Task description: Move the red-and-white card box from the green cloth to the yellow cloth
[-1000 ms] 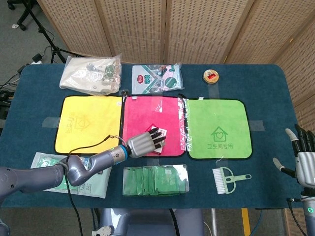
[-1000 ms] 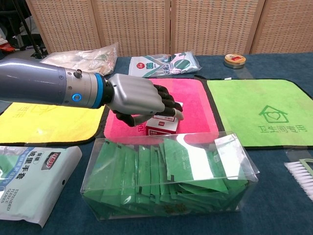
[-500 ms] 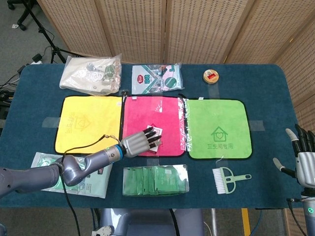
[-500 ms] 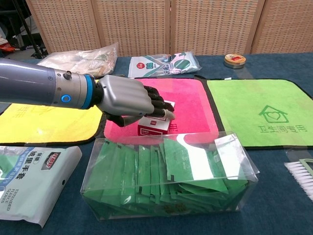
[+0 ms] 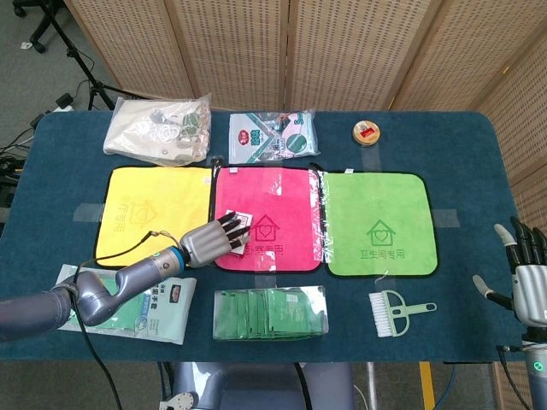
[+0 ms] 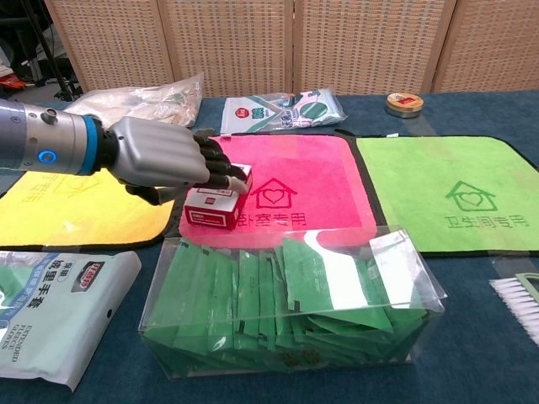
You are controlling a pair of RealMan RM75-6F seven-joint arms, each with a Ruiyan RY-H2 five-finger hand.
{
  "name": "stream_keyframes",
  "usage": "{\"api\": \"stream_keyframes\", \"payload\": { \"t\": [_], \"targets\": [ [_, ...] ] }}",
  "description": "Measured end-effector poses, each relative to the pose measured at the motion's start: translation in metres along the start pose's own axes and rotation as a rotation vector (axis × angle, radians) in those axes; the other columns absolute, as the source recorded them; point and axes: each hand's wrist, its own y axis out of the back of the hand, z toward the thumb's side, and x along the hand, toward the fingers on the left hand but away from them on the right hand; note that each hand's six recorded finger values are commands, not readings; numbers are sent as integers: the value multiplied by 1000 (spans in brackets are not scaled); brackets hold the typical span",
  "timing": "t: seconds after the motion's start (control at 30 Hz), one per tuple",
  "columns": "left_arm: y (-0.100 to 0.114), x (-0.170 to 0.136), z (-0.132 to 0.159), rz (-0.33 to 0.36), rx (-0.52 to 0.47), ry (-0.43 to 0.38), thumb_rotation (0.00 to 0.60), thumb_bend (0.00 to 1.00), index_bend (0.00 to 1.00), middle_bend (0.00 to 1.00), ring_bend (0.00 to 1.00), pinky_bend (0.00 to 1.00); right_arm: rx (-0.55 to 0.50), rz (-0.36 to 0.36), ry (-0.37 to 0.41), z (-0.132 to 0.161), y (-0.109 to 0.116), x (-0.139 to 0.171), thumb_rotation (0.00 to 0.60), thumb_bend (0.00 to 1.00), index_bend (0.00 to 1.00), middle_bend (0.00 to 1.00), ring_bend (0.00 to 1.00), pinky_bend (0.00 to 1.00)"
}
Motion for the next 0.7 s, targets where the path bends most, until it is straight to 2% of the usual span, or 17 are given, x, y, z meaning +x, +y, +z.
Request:
{"api": "stream_keyframes", "payload": {
  "t": [0.2, 0.7],
  "targets": [
    [-19, -18, -14, -41, -2, 38, 600, 979, 0, 0, 0, 0, 3, 2, 5, 2, -1, 1, 600, 246, 89, 0, 0, 0],
    [-73, -88, -58, -161, -13, 168, 600, 982, 0, 0, 0, 0, 43, -13, 6, 7, -1, 3, 600, 246, 89, 0, 0, 0]
  ]
}}
